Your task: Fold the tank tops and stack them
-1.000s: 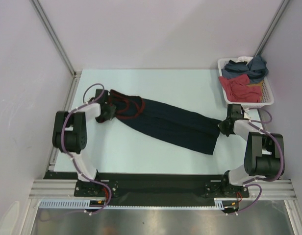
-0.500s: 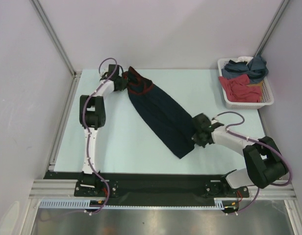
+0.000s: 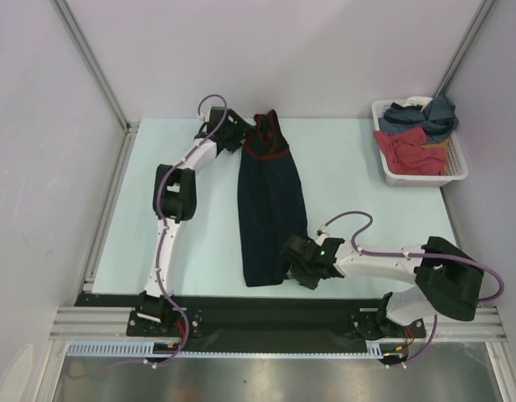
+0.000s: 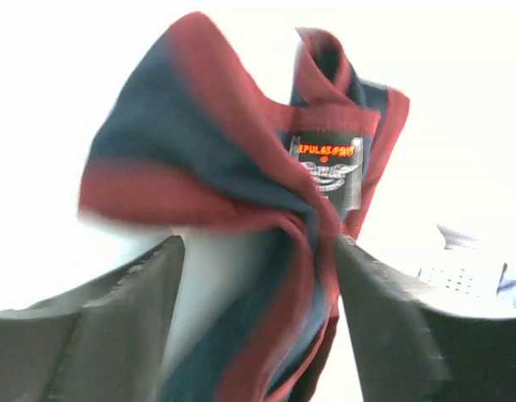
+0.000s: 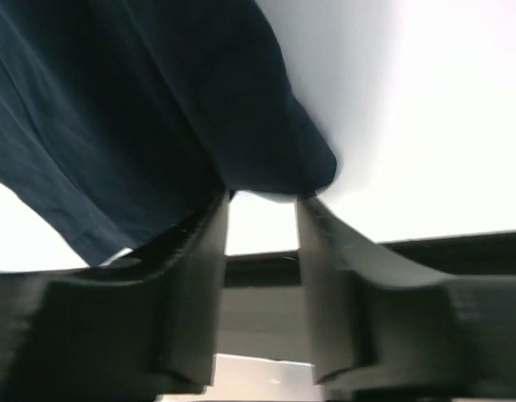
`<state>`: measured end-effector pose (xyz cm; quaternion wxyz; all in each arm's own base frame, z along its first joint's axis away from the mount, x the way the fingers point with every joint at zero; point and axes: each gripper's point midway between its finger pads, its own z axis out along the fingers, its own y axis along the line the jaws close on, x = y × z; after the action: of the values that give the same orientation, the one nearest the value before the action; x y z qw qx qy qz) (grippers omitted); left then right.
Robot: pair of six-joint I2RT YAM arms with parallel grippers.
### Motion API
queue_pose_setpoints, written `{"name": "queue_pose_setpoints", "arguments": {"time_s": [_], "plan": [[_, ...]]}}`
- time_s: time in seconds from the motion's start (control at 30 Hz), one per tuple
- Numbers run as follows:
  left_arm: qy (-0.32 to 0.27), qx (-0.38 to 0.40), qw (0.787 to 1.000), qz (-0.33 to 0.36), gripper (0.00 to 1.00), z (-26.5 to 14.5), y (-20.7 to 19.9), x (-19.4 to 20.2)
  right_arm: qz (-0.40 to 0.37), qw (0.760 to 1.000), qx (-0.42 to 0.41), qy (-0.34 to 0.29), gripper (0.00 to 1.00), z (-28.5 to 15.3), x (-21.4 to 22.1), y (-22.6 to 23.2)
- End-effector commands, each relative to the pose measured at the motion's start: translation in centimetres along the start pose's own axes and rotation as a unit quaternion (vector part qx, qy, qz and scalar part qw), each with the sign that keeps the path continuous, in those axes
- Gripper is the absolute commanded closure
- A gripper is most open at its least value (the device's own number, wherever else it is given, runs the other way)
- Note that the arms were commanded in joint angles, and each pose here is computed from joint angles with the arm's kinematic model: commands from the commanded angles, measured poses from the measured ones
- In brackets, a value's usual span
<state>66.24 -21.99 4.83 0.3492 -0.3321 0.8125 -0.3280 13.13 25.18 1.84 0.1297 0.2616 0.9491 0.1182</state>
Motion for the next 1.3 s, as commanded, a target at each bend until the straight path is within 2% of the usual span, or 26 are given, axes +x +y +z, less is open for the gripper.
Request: {"name": "queue_pose_setpoints", "arguments": {"time_s": [0.0, 0.17, 0.27, 0.43, 0.47, 0.5, 0.57, 0.63, 0.67, 0.73, 0.8, 0.83, 0.87, 0.93, 0.97, 1.07, 1.27], "plan": [[-0.033, -0.064, 0.996, 0.047, 0.12, -4.0, 1.6, -4.1, -0.029, 0.996, 0.057, -0.057, 0.54, -0.6, -1.3, -3.9], [-0.038, -0.036, 0.992, 0.114, 0.07, -10.1, -0.4, -6.8, -0.073, 0.988, 0.041, -0.129, 0.53, -2.7, -3.8, -3.7], [-0.016, -0.01, 0.988, 0.156, 0.06, -14.5, -1.2, -6.8, -0.099, 0.979, 0.02, -0.175, 0.53, -4.6, -5.9, -3.5], [-0.015, -0.017, 0.984, 0.177, 0.04, -21.8, -0.5, -5.9, -0.12, 0.972, -0.007, -0.204, 0.55, -6.6, -7.8, -3.5], [0.005, -0.026, 0.984, 0.177, 0.04, -22.3, 1.3, -4.1, -0.128, 0.971, -0.026, -0.201, 0.56, -6.3, -7.9, -2.9], [0.004, -0.006, 0.982, 0.189, 0.04, -24.3, 0.0, -3.3, -0.138, 0.97, -0.038, -0.195, 0.57, -6.1, -7.9, -2.5], [0.014, -0.009, 0.979, 0.205, 0.04, -25.9, 0.7, -1.1, -0.159, 0.972, -0.065, -0.16, 0.61, -5.5, -8.0, -1.9], [0.034, -0.013, 0.972, 0.231, 0.04, -28.2, 1.9, 2.8, -0.159, 0.973, -0.113, -0.126, 0.61, -5.1, -7.6, -0.6], [0.054, -0.026, 0.969, 0.238, 0.04, -28.7, 4.1, 5.0, -0.159, 0.971, -0.119, -0.13, 0.62, -5.0, -8.9, -0.6], [0.069, -0.008, 0.962, 0.262, 0.05, -31.0, 4.1, 8.1, -0.185, 0.967, -0.142, -0.1, 0.59, -4.8, -8.5, -0.7], [0.093, 0.0, 0.955, 0.283, 0.06, -33.2, 5.9, 11.7, -0.204, 0.96, -0.165, -0.095, 0.54, -5.1, -9.1, -0.7], [0.099, 0.001, 0.952, 0.289, 0.06, -34.0, 6.6, 12.7, -0.215, 0.957, -0.182, -0.07, 0.53, -4.8, -8.0, -0.9], [0.118, -0.013, 0.949, 0.293, 0.06, -34.7, 8.9, 14.3, -0.217, 0.953, -0.197, -0.078, 0.52, -5.0, -8.1, -0.5], [0.114, -0.004, 0.948, 0.297, 0.05, -36.7, 9.3, 15.5, -0.226, 0.948, -0.22, -0.041, 0.5, -4.4, -6.2, -1.0], [0.115, 0.007, 0.947, 0.299, 0.0, -38.0, 10.2, 16.2, -0.225, 0.946, -0.229, -0.039, 0.5, -4.3, -6.0, -0.9], [0.121, 0.022, 0.951, 0.283, 0.0, -40.0, 11.8, 17.7, -0.226, 0.947, -0.228, -0.022, 0.5, -3.1, -5.2, -1.7], [0.167, 0.061, 0.95, 0.258, 0.0, -41.7, 13.2, 20.6, -0.228, 0.95, -0.212, -0.007, 0.53, -1.3, -4.6, -2.7]]}}
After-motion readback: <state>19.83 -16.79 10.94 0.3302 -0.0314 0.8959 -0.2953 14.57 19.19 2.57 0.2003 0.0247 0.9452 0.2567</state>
